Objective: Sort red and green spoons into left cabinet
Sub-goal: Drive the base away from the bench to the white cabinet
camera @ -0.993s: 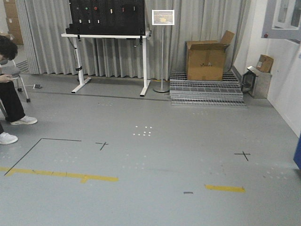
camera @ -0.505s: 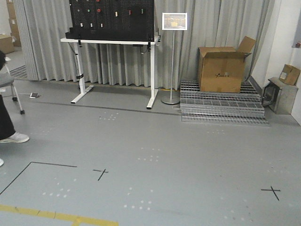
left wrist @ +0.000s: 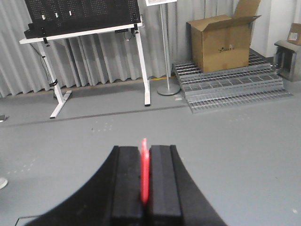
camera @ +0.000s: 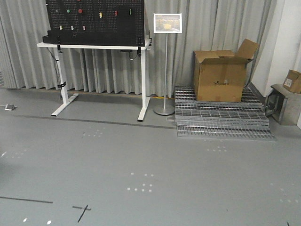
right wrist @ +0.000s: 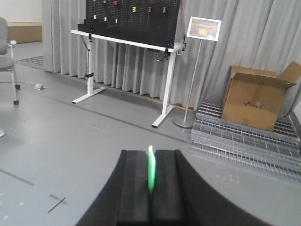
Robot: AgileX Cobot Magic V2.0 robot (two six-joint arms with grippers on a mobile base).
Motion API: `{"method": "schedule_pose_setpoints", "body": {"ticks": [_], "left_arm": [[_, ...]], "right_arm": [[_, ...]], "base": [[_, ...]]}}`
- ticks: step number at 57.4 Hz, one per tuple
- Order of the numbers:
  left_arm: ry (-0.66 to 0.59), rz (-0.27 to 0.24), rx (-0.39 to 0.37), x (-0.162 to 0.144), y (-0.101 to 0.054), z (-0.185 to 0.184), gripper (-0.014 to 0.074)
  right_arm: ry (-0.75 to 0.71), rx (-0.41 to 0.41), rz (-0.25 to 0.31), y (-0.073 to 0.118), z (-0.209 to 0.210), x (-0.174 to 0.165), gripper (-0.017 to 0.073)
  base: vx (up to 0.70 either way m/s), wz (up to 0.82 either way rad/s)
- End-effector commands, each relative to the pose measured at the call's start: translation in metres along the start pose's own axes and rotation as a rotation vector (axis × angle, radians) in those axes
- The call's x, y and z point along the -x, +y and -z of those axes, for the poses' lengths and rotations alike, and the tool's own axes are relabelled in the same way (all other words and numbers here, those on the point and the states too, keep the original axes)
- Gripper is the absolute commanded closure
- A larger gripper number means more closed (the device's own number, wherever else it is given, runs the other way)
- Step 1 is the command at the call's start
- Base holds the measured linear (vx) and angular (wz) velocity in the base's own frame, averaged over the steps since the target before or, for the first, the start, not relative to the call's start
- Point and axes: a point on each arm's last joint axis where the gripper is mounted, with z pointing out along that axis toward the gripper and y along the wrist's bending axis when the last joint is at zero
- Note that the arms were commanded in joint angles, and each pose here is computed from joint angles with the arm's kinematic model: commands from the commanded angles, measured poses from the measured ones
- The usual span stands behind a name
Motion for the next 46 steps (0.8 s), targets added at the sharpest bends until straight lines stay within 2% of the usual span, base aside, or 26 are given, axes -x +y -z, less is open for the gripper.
{"method": "schedule_pose_setpoints", "body": {"ticks": [1, 46], "left_arm": [[-0.098, 0.005, 0.023, 0.0154, 0.0022, 0.0024, 0.0594], [-0.092, 0.005, 0.020, 0.0148, 0.0019, 0.0024, 0.0594]], "right_arm": [[-0.052, -0.044, -0.010, -0.0048, 0.0018, 0.0118, 0.0563], [-0.048, -0.036, -0.010, -0.0041, 0.0018, 0.0115, 0.0563]], "base": [[0.69, -0.04], [0.71, -0.07]]}}
